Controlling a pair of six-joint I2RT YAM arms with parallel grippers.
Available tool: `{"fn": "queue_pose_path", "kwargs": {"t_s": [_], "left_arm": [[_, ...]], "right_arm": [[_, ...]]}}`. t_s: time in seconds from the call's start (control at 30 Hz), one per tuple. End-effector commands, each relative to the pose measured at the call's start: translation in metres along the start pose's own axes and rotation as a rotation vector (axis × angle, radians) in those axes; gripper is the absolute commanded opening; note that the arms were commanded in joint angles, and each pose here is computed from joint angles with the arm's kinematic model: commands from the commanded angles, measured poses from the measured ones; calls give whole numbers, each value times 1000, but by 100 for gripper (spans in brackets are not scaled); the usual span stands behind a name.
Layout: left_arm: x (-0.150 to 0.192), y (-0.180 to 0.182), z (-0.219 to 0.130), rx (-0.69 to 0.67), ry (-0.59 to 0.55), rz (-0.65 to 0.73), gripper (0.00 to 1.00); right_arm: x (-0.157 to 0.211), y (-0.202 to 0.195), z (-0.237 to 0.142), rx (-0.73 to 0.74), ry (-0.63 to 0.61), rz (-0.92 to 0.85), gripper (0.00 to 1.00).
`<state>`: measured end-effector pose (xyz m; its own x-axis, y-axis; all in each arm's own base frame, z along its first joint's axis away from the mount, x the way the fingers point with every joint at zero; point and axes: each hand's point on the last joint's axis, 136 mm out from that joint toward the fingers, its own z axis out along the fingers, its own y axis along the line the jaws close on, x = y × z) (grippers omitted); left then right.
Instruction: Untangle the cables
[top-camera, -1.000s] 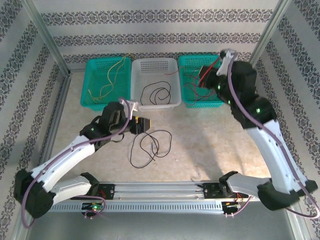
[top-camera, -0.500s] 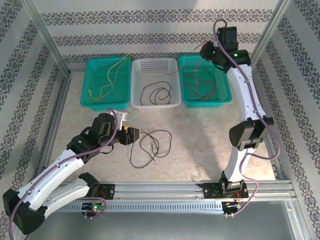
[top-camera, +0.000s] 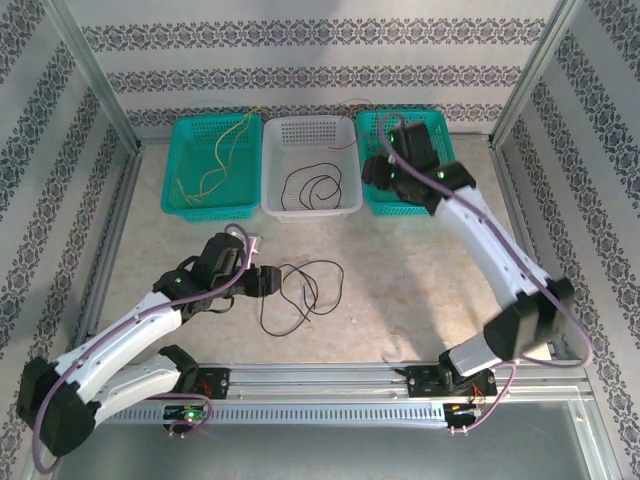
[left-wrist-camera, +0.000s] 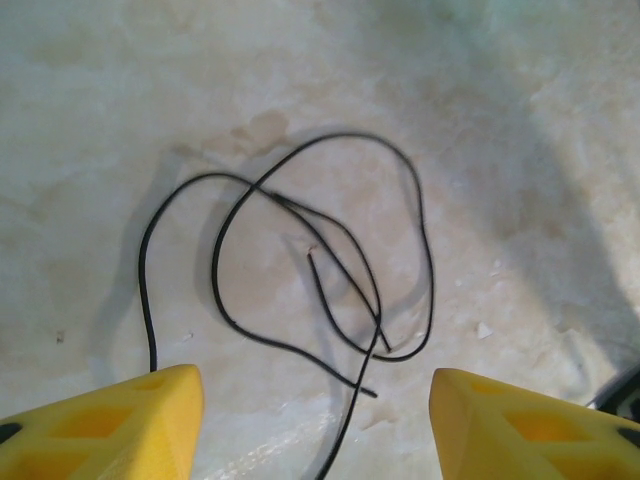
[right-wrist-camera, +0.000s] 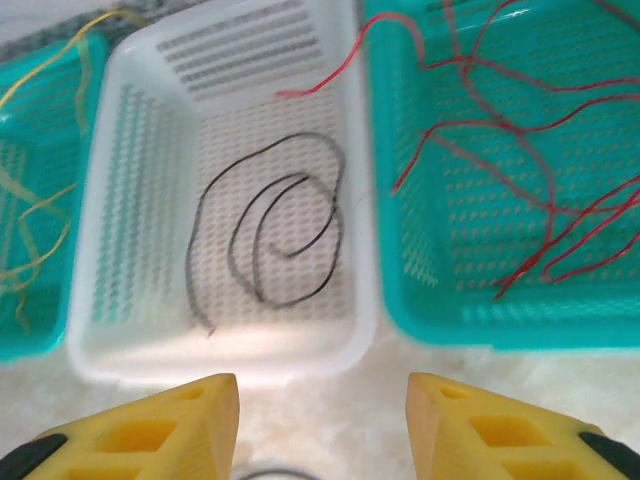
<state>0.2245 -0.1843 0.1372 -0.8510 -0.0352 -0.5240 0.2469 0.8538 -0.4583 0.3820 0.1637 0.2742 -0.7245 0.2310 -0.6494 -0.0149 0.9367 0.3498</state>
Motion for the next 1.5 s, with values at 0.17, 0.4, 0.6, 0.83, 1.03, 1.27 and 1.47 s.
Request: {"fn": "queue_pose_path", "kwargs": {"t_s": [0.17, 0.4, 0.6, 0.83, 1.03, 1.27, 1.47], "left_arm": [[-1, -3, 15, 10, 26, -56, 59], [12, 17, 25, -150, 99, 24, 55], [17, 47, 26, -307, 91, -22, 51], [48, 72, 27, -414, 197, -68, 39], [69, 79, 37, -430, 273, -87, 38], [80, 76, 57, -404, 333, -91, 38], [80, 79, 62, -414, 326, -86, 34]], "right_arm": [[112, 8, -9, -27, 15, -56, 49], [205, 23, 6, -110, 145, -66, 49], [256, 42, 33, -145, 255, -6, 46], [271, 48, 51, -100, 308, -13, 44], [278, 53, 61, -92, 337, -18, 43], [285, 57, 74, -74, 364, -36, 42], [295, 57, 90, -32, 409, -61, 39]]}}
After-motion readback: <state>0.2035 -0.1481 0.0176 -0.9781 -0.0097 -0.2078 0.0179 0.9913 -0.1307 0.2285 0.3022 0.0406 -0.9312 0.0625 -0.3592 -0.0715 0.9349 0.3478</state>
